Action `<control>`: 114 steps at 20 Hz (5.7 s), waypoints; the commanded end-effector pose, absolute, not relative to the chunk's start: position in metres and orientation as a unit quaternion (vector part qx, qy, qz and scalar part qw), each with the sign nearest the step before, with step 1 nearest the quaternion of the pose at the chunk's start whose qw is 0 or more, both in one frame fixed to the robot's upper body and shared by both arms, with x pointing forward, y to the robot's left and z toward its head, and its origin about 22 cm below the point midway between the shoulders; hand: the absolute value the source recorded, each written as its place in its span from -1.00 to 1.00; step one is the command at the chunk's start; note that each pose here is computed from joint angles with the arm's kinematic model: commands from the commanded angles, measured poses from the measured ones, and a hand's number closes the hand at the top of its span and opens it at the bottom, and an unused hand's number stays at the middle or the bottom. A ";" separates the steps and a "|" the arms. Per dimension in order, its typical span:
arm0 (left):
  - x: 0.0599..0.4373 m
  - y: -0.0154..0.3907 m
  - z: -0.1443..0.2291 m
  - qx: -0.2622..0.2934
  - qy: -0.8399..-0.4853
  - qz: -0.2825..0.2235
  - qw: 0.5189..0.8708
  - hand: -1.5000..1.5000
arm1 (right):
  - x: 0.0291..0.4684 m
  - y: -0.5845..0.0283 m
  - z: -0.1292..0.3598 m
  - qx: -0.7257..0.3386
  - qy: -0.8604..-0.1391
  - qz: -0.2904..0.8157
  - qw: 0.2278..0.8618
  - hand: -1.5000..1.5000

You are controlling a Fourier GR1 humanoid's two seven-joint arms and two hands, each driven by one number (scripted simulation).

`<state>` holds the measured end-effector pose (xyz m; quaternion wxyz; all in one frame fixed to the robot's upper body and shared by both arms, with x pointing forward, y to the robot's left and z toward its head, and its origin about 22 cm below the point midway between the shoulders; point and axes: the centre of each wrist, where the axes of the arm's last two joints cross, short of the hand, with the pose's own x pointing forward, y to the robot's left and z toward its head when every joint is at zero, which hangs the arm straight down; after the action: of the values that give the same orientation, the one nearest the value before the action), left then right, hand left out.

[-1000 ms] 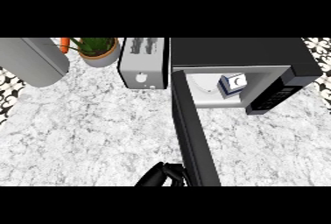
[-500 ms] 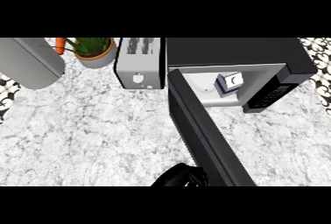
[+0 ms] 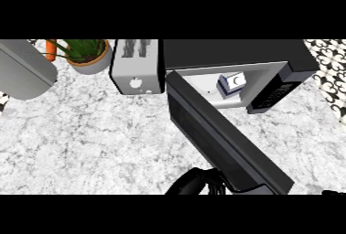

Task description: Pick up the milk, place it into the microwave and close the microwave

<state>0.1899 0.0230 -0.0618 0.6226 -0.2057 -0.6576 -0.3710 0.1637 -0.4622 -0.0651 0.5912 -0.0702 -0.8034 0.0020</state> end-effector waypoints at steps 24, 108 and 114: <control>0.293 -0.021 0.041 -0.124 -0.772 -0.272 0.561 1.00 | 0.242 -0.432 0.014 0.074 -0.854 0.073 0.509 -1.00; 0.371 0.031 0.055 -0.209 -0.657 0.085 0.720 1.00 | 0.211 -0.259 0.108 0.436 -0.703 0.347 0.442 1.00; 0.372 0.032 0.047 -0.233 -0.654 0.076 0.716 1.00 | 0.194 -0.248 0.108 0.438 -0.710 0.340 0.434 1.00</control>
<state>0.3558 -0.0210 0.1181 0.6349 -0.3276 -0.6990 -0.0315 0.2040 -0.2536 0.1088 0.4375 0.4365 -0.7061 0.3457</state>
